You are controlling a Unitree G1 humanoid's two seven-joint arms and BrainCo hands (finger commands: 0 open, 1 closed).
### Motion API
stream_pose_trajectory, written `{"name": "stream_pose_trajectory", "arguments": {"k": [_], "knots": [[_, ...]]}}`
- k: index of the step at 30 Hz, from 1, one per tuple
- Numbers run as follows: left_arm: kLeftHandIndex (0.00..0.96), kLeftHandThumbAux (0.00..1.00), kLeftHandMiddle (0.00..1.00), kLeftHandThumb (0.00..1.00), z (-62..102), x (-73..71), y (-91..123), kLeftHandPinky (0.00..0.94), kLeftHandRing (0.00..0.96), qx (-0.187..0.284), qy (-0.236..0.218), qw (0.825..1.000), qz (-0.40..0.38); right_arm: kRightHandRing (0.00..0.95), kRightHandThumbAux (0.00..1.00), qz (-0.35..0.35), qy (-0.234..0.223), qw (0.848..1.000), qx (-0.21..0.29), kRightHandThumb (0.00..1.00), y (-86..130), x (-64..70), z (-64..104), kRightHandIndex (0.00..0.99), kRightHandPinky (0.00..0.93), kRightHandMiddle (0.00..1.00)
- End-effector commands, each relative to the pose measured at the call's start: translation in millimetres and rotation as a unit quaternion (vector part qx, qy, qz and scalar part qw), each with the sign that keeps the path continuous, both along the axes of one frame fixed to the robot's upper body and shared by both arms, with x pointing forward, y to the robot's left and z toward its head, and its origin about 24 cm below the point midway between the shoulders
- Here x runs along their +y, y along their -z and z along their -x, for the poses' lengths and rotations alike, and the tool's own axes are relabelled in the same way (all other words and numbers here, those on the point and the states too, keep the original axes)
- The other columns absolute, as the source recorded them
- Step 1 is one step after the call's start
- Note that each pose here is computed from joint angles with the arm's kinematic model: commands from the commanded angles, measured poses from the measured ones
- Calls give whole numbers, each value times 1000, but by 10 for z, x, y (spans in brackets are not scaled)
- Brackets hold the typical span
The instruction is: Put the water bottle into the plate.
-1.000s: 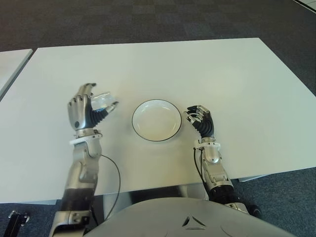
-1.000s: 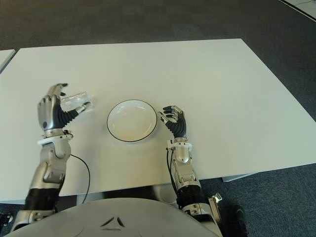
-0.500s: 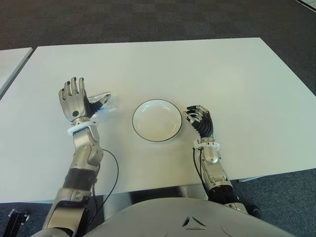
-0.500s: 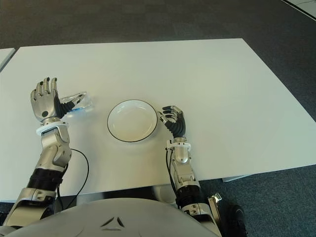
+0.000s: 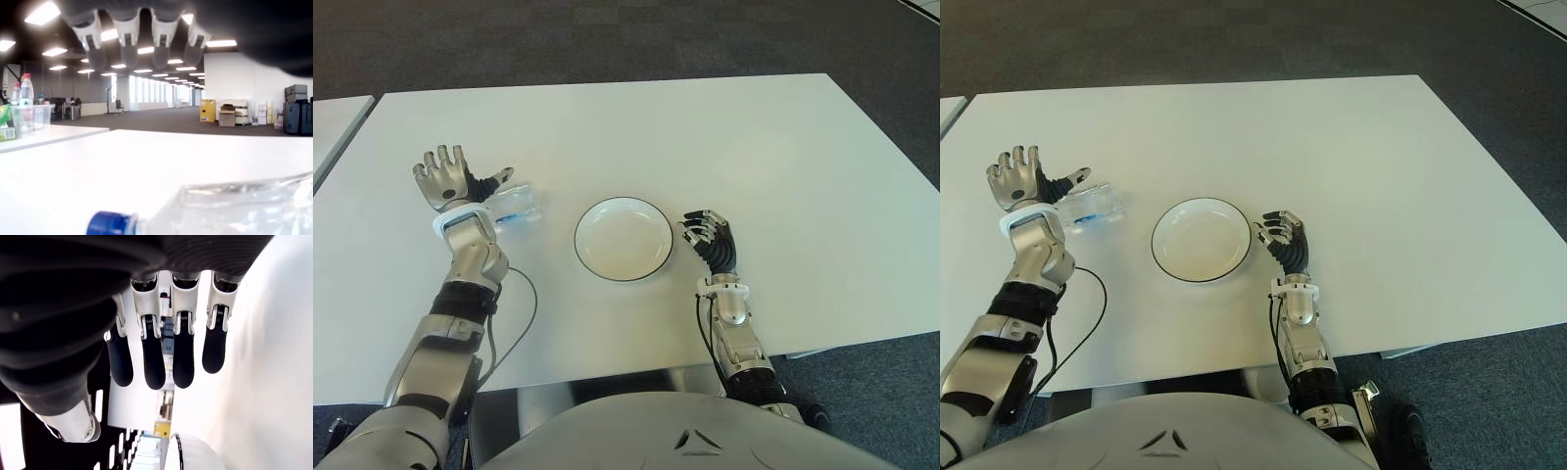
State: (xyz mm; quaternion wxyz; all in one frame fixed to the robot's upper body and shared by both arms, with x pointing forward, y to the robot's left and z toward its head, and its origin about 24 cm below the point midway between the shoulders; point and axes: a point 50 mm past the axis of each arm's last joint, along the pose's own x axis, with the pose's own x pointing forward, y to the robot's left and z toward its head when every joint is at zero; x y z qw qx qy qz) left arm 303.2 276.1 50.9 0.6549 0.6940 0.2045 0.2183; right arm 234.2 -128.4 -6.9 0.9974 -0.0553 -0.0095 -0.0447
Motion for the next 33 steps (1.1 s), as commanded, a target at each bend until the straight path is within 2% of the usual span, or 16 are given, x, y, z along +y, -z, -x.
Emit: {"name": "stream_pose_trajectory", "arguments": {"k": [1,4,13,24,33], "knots": [[0,129,0,595,-49,114,194,0,0,44,-3,999,5,390,737,-3,3,1000,9,704,30,-4,27,416,390,410],[0,125,0,606,-69,160,274,0,0,62,0,998,7,388,737,-4,5,1000,8,705,31,-7,30,416,389,410],[0,125,0,642,-79,84,458,0,0,120,29,992,11,383,737,-4,8,1000,6,706,28,-20,31,417,383,409],[0,136,0,638,-35,87,653,0,0,196,60,978,23,378,737,-6,11,1000,13,706,32,-35,31,416,377,408],[0,148,0,637,-50,7,689,0,0,203,99,974,27,375,737,-4,12,1000,12,703,24,-47,40,416,378,406]]}}
